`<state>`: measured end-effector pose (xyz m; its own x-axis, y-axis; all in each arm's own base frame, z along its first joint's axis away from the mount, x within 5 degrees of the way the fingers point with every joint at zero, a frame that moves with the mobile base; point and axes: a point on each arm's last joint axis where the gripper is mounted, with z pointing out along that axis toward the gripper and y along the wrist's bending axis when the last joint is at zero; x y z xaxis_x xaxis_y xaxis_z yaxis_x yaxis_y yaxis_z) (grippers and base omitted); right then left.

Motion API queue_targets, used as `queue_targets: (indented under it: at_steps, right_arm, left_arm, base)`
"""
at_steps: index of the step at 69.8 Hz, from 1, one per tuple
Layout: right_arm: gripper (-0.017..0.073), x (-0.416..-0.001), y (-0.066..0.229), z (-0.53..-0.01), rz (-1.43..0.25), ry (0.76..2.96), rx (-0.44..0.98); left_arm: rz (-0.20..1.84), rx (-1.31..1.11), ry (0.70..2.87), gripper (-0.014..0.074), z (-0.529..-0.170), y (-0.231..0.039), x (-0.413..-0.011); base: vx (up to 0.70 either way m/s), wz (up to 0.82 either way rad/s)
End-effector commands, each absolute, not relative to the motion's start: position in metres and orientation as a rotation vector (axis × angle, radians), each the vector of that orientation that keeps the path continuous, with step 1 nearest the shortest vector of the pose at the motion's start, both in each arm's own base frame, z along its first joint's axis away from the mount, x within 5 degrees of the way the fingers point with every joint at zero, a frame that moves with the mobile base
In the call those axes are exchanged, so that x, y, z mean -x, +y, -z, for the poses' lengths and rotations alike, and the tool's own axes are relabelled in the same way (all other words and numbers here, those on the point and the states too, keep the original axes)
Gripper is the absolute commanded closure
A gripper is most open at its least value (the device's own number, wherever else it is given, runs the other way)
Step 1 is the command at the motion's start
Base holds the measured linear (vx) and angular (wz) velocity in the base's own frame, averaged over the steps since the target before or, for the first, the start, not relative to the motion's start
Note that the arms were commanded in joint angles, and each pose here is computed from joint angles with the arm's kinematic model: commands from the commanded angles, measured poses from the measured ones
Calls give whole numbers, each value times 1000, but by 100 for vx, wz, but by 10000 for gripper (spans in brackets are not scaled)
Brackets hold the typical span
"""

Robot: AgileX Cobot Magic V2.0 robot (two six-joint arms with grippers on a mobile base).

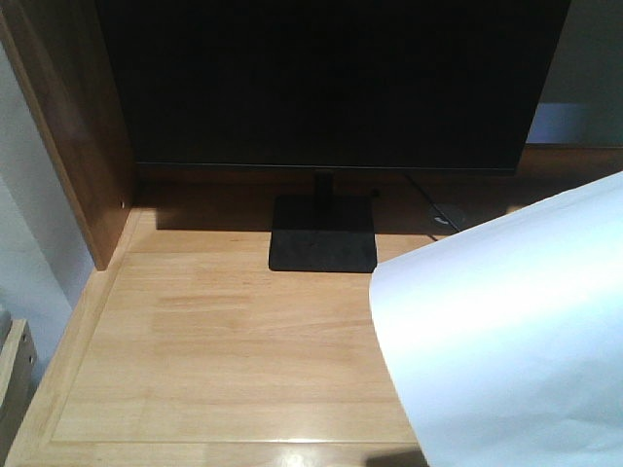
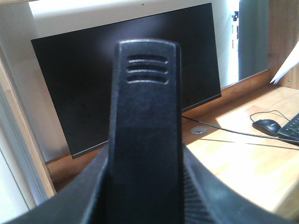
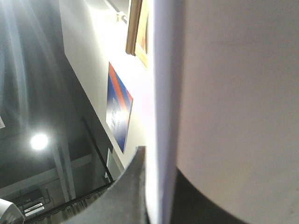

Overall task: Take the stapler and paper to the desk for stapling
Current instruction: 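Approach the desk surface in front of the black monitor with the paper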

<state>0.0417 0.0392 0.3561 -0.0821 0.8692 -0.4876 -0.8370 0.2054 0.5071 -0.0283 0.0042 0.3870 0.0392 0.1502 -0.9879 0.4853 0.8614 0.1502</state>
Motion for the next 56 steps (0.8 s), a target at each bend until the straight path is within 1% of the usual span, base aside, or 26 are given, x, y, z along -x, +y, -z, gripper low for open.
queue_targets:
  at_steps: [1,56]
  right_arm:
    - [565,-39,38,-366,-1428,797,-26]
    - [565,-39,38,-366,-1428,797,-26]
  left_arm:
    - [293,-478,1412,600,-404,4,28]
    - [293,-478,1412,600,-404,4,28]
  base:
    - [8,0]
    - [6,1]
